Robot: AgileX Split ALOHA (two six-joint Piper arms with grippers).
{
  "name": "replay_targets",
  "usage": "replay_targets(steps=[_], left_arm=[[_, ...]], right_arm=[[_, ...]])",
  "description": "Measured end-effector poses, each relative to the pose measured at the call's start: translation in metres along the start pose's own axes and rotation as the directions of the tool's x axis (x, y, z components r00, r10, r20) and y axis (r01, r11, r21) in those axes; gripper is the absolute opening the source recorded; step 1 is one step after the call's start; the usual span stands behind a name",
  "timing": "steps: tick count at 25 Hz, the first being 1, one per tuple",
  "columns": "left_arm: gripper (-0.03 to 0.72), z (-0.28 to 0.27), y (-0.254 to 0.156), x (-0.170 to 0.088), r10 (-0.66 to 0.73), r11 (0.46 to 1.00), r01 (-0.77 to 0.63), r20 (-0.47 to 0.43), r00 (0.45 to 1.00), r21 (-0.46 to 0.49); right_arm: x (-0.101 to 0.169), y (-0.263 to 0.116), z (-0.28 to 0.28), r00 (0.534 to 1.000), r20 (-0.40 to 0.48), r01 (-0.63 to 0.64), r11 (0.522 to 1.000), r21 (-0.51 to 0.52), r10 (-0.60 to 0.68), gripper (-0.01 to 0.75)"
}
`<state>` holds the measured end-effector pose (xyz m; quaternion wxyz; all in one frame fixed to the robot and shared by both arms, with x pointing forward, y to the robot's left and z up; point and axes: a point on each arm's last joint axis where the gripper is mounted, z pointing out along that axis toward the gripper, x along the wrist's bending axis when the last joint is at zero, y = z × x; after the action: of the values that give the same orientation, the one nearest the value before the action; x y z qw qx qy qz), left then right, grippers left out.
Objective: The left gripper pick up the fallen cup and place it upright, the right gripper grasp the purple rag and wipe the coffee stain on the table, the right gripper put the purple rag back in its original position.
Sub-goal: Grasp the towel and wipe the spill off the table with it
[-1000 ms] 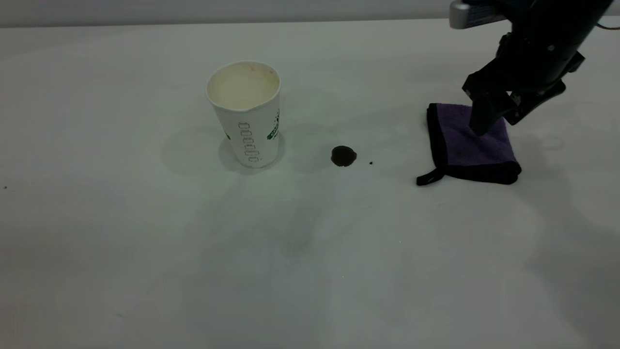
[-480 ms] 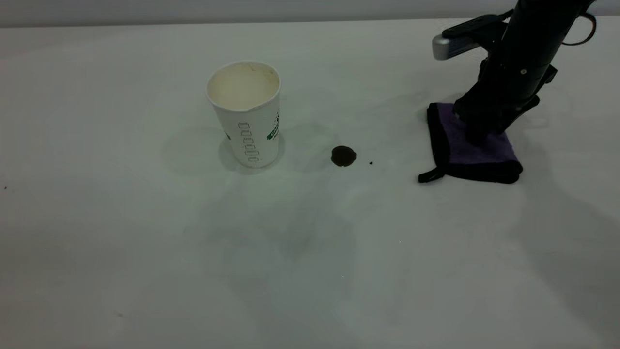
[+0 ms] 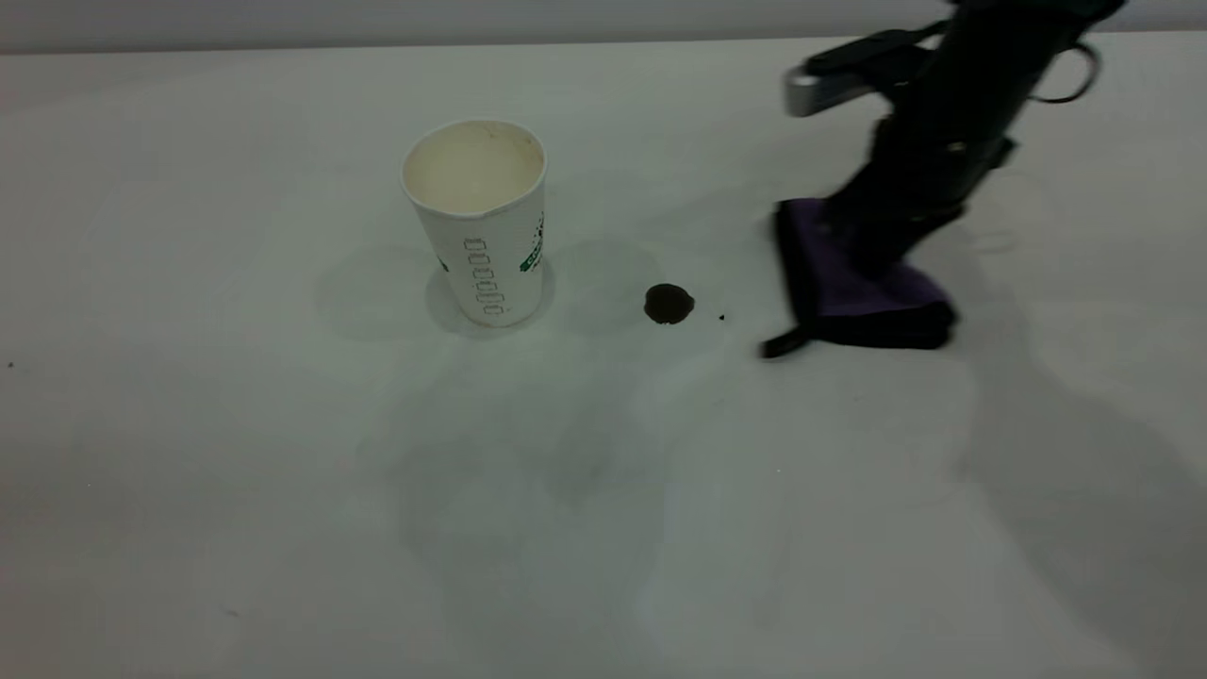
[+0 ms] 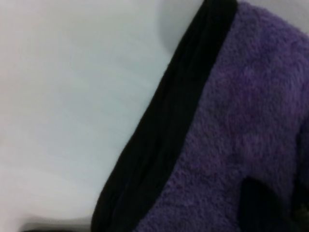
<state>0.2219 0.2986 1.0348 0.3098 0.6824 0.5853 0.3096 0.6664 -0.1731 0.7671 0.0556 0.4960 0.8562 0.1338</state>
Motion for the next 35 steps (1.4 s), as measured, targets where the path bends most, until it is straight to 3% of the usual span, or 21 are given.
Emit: replay_targets(steps=[9, 17, 27, 35], left_arm=[[0.523, 0.000, 0.000, 0.000, 0.000, 1.000, 0.000, 0.000, 1.000, 0.000], [0.523, 0.000, 0.000, 0.000, 0.000, 1.000, 0.000, 0.000, 1.000, 0.000], [0.523, 0.000, 0.000, 0.000, -0.001, 1.000, 0.001, 0.000, 1.000, 0.000], [0.523, 0.000, 0.000, 0.000, -0.001, 1.000, 0.001, 0.000, 1.000, 0.000]], right_arm=[[0.068, 0.015, 0.007, 0.991, -0.035, 0.126, 0.991, -0.056, -0.128, 0.048], [0.103, 0.015, 0.009, 0.979, -0.063, 0.190, 0.980, -0.052, -0.194, 0.048], [0.157, -0.002, 0.008, 0.932, -0.187, 0.331, 0.940, 0.081, -0.311, 0.048], [0.161, -0.004, 0.009, 0.923, -0.188, 0.356, 0.931, 0.084, -0.336, 0.048]])
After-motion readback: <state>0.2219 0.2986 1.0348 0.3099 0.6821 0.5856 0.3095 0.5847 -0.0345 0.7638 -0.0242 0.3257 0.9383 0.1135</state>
